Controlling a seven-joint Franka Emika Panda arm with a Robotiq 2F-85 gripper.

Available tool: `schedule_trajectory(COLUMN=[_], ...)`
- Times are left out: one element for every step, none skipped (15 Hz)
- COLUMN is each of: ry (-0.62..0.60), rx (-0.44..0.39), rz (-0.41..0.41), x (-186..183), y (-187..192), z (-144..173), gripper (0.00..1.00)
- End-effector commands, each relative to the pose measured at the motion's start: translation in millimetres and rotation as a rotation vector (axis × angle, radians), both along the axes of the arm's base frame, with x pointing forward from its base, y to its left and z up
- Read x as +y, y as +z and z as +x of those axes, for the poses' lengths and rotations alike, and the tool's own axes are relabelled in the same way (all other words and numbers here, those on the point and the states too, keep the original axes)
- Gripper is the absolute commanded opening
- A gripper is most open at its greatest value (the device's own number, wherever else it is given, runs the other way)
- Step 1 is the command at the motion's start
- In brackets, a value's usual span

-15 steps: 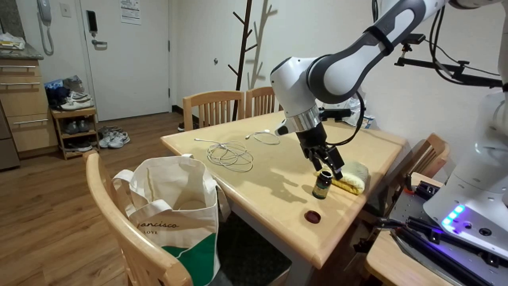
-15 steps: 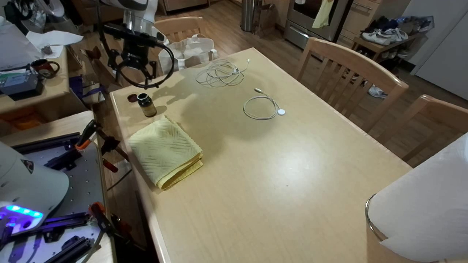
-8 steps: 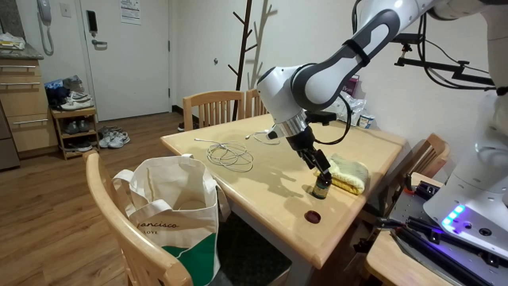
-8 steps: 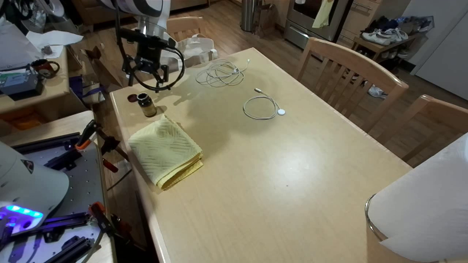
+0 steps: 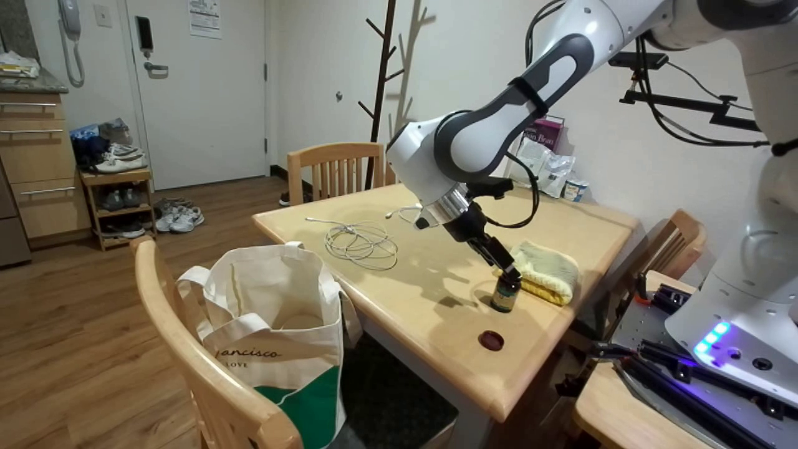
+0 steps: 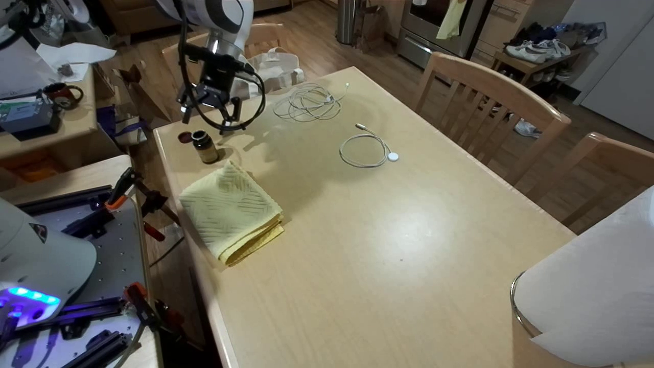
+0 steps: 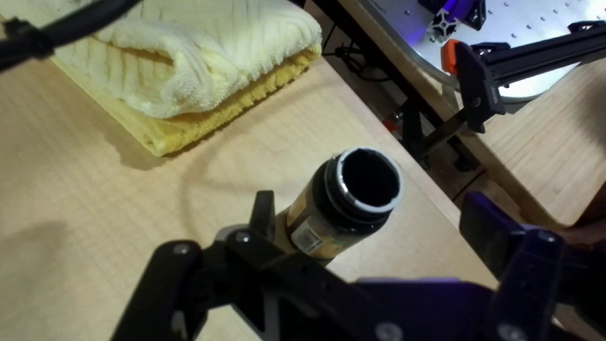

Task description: Close the bottle with the lid, wipe the table with the yellow cloth, and move the bottle forward

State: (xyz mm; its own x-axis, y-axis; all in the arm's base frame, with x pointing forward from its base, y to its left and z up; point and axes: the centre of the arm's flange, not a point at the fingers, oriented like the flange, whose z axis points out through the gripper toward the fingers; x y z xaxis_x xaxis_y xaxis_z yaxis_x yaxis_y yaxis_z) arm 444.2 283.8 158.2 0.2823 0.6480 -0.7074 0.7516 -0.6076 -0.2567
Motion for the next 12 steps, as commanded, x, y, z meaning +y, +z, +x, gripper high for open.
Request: schedule_trajectory(ry=[-0.039, -0.052, -0.059, -0.069, -0.079, -0.086, -0.091, -0.097, -0.104, -0.107, -0.113, -0.115], rx=[0.041, 0.047, 0.057, 0.064, 0.068, 0.074, 0.079, 0.079, 0.076, 0.073, 0.068, 0.060], rz=[-0.051, -0.061, -0.069, -0.080, -0.092, -0.097, -0.099, -0.101, -0.102, -0.100, -0.105, -0.103], x=[3, 2, 1, 1, 0, 0, 0, 0, 0, 0, 0, 1], y=[-10, -14, -17, -20, -23, -26, -29, -32, -35, -37, -38, -39], z=[-4, -7, -9, -11, -12, -14, -15, -15, -14, -14, -12, -11], gripper=[1.00, 1.00, 1.00, 1.00, 1.00, 1.00, 1.00, 1.00, 1.00, 1.00, 0.75, 0.74])
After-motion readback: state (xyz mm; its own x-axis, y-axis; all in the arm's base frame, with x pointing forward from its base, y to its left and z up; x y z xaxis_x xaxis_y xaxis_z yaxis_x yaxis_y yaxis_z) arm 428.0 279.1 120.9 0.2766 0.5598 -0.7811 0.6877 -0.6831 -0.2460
